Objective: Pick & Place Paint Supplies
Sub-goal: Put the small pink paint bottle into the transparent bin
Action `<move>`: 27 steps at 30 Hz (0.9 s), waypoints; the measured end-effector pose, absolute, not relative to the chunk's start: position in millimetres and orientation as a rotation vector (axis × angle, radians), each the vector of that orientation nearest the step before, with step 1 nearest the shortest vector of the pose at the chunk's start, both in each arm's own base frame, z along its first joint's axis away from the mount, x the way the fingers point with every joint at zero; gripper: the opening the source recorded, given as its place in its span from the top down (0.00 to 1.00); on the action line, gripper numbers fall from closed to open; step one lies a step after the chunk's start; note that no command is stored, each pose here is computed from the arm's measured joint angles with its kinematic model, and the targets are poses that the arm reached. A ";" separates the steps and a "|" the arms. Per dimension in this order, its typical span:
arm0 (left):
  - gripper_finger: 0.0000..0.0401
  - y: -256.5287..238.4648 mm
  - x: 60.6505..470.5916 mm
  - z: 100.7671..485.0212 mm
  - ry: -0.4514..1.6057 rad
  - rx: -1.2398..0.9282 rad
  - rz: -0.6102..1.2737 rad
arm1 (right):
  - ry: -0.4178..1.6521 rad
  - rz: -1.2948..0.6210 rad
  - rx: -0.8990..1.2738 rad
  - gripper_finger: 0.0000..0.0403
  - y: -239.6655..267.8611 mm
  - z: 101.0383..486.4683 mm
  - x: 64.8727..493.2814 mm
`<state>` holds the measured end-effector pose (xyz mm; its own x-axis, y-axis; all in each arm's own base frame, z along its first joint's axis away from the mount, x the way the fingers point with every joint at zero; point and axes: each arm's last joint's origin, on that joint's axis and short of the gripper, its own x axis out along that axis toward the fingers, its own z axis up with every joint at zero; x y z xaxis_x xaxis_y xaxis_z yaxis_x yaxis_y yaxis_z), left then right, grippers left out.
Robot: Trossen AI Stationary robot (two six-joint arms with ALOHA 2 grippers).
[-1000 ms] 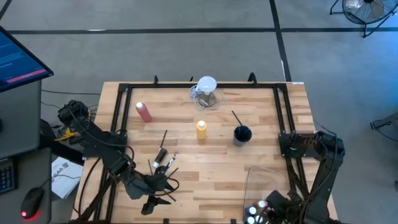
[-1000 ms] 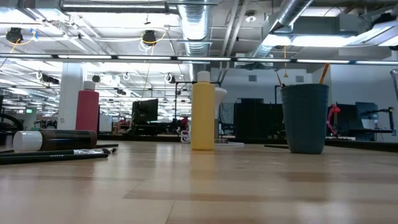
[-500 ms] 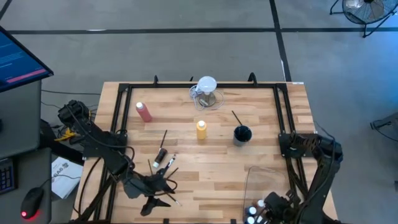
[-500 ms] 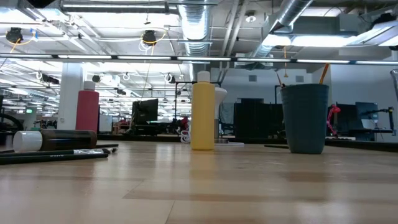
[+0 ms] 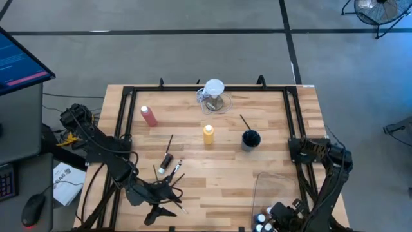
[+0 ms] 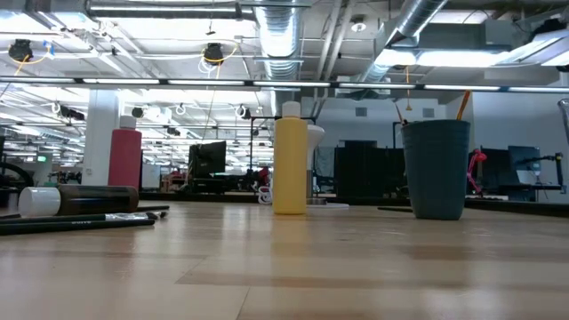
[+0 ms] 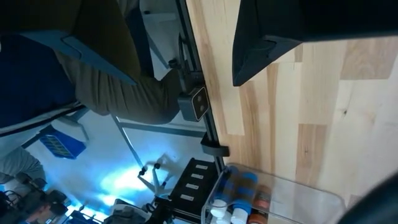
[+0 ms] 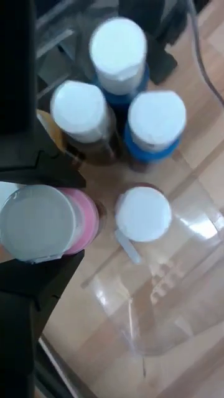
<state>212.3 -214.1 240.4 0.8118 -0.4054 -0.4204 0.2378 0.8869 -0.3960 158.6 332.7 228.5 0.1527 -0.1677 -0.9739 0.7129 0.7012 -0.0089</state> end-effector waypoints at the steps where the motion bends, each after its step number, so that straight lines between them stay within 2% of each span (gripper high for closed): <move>1: 0.47 -214.1 212.4 240.6 0.518 -0.338 -0.351 | 1.270 -0.680 0.520 0.66 332.3 228.0 158.7; 27: 0.47 -222.1 205.1 242.7 0.493 -0.330 -0.371 | 1.263 -0.729 0.541 0.66 334.2 222.1 157.8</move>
<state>205.1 -222.1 242.7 0.8170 -0.4200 -0.3952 0.2635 0.8815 -0.3919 157.8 334.2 222.1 0.1346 -0.1909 -0.9723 0.7466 0.6648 -0.0271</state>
